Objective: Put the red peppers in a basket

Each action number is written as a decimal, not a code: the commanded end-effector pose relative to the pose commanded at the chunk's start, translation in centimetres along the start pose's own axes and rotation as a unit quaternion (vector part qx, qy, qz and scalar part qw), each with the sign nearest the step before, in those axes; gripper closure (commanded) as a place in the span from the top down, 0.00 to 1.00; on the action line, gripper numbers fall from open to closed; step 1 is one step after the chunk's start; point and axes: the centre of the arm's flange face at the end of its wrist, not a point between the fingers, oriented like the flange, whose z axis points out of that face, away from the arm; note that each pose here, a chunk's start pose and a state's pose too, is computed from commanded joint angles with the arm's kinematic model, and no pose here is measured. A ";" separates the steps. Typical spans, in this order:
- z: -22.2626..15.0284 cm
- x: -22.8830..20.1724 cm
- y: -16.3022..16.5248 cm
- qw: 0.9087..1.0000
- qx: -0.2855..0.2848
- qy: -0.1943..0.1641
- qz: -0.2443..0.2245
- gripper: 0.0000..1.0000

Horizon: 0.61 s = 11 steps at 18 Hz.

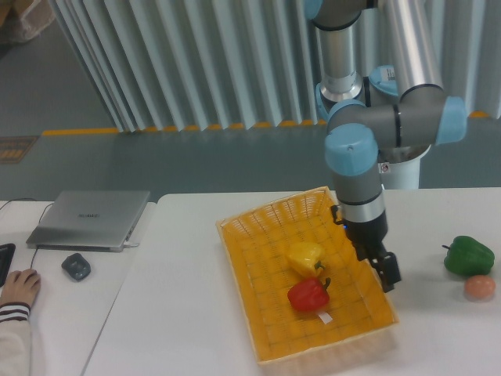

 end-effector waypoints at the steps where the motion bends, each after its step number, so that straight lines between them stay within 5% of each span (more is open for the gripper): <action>1: 0.2 -0.3 0.5 1.000 -0.001 0.002 0.007 1.00; 11: 0.6 -3.4 6.0 1.000 -0.005 -0.006 -0.006 1.00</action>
